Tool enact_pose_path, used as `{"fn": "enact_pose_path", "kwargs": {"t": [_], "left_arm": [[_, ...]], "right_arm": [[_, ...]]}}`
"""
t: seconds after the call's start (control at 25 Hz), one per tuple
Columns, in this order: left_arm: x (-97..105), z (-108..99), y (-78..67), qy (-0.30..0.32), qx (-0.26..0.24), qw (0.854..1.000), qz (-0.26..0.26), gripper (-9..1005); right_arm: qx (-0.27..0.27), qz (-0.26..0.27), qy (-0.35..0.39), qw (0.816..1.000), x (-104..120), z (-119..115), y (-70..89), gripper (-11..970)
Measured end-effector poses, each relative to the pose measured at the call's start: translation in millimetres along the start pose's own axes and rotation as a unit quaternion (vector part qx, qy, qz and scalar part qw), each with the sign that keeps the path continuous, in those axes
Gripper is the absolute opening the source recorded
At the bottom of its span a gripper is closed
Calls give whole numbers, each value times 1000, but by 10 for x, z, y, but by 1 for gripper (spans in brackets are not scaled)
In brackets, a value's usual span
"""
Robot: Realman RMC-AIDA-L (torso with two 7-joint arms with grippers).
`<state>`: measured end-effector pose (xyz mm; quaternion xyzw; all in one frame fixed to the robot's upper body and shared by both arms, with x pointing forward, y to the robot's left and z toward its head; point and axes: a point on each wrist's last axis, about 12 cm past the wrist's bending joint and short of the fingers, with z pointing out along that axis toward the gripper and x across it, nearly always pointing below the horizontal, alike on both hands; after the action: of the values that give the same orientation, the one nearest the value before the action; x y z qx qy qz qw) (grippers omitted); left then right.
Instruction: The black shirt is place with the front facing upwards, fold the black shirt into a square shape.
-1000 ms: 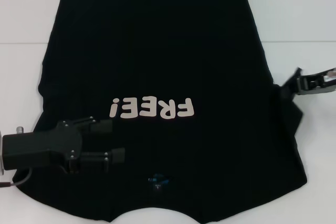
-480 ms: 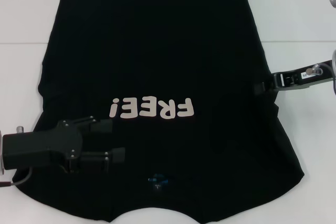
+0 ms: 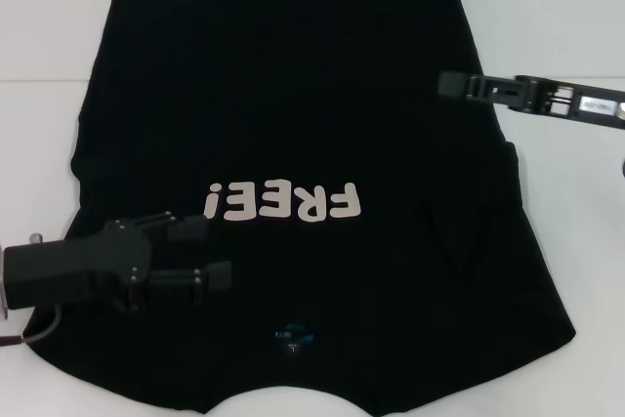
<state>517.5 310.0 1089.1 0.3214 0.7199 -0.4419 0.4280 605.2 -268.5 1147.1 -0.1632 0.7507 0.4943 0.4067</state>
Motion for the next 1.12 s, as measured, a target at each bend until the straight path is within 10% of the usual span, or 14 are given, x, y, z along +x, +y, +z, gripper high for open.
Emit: {"fn": "enact_pose_path", "kwargs": {"t": [0.48,0.8,1.12], "left_arm": [[-114,-416,151,-17,-56,973,-225,850],[-308,-869,245,63,-160,913,-370,846],[-458,-963,370,177,-250,842,-443,842]], "right_arm": [[11,-160,16,987,653,-437,-84,691],[5,-309,25,951,1176,-533,-10,775],[0,-337,61,940,1359,-517,-11,775]]}}
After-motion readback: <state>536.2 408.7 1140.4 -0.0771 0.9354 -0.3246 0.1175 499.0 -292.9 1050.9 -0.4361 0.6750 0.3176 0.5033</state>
